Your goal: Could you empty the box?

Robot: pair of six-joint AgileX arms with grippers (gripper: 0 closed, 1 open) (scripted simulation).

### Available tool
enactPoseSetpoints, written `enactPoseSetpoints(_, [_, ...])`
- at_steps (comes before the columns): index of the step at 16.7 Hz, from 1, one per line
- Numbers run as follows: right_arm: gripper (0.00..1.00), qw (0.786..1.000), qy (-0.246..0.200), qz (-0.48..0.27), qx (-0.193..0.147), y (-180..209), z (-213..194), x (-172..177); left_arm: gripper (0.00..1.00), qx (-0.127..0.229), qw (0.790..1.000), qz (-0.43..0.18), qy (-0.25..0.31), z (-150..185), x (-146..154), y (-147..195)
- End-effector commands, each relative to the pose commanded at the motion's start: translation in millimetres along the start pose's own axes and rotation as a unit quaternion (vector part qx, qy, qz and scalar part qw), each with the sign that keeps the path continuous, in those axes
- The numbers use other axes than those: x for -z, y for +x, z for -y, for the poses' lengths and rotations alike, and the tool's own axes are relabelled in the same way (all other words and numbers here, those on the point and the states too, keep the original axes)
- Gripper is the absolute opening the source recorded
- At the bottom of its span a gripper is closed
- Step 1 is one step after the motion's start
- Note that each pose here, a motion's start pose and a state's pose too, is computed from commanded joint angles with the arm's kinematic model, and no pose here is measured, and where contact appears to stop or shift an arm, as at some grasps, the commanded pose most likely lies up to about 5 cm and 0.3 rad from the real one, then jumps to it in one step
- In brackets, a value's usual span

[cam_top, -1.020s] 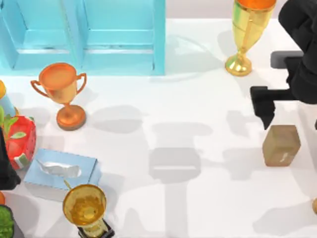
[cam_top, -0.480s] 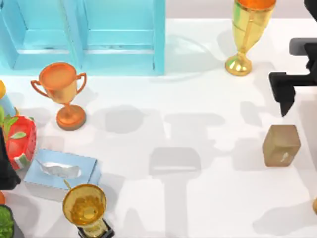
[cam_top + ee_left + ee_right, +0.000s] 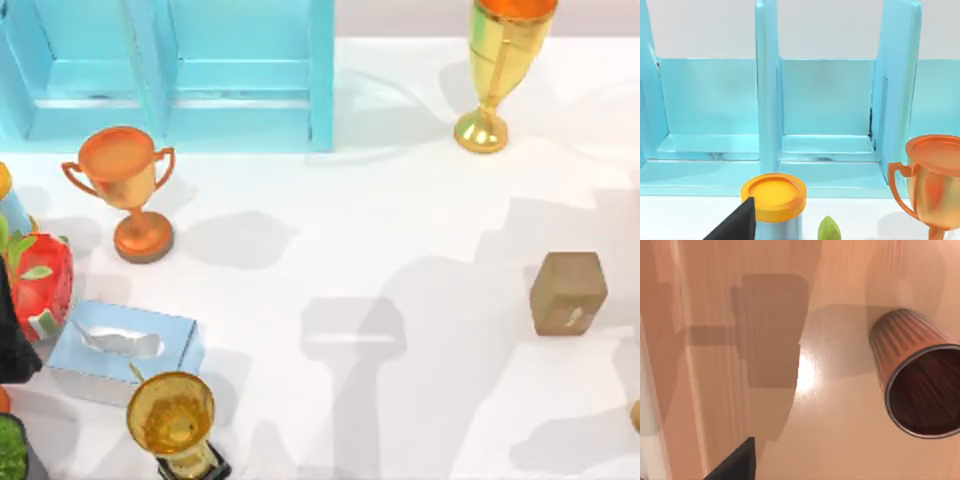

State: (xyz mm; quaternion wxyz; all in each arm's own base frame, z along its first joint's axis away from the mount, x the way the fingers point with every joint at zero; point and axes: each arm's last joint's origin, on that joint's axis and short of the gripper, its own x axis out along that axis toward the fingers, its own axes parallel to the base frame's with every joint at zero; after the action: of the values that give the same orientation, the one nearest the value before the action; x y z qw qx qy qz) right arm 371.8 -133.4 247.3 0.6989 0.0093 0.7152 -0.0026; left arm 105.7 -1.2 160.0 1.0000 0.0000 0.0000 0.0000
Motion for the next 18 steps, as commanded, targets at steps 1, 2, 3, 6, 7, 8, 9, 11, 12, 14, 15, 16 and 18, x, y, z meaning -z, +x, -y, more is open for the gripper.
enactPoseSetpoints(1, [1.0,1.0,0.0,0.002,0.001,-3,18,4,1.0,0.0,1.0,0.0,0.0,0,0,0])
enactPoseSetpoints(2, [1.0,1.0,-0.001,0.005,0.002,-7,32,8,1.0,0.0,1.0,0.0,0.0,0,0,0])
enactPoseSetpoints(3, [1.0,1.0,-0.001,0.008,0.003,-10,42,11,1.0,0.0,1.0,0.0,0.0,0,0,0])
enactPoseSetpoints(6, [1.0,1.0,-0.001,0.011,0.004,-12,50,14,1.0,0.0,1.0,0.0,0.0,0,0,0])
enactPoseSetpoints(7, [1.0,1.0,-0.001,0.011,0.004,-12,50,14,1.0,0.0,1.0,0.0,0.0,0,0,0])
enactPoseSetpoints(8, [1.0,1.0,-0.002,0.012,0.005,-13,48,14,1.0,0.0,1.0,0.0,0.0,0,0,0])
enactPoseSetpoints(9, [1.0,1.0,-0.002,0.012,0.005,-12,48,14,1.0,0.0,1.0,0.0,0.0,0,0,0])
enactPoseSetpoints(11, [1.0,1.0,-0.001,0.011,0.004,-4,49,13,1.0,0.0,1.0,0.0,0.0,0,0,0])
enactPoseSetpoints(12, [1.0,1.0,-0.001,0.011,0.004,4,49,12,1.0,0.0,1.0,0.0,0.0,0,0,0])
enactPoseSetpoints(14, [1.0,1.0,-0.001,0.01,0.004,22,48,11,1.0,0.0,1.0,0.0,0.0,0,0,0])
enactPoseSetpoints(15, [1.0,1.0,-0.002,0.01,0.004,32,48,10,1.0,0.0,1.0,0.0,0.0,0,0,0])
enactPoseSetpoints(16, [1.0,1.0,-0.002,0.01,0.004,43,48,10,1.0,0.0,1.0,0.0,0.0,0,0,0])
enactPoseSetpoints(18, [1.0,1.0,-0.002,0.01,0.004,62,47,10,1.0,0.0,1.0,0.0,0.0,0,0,0])
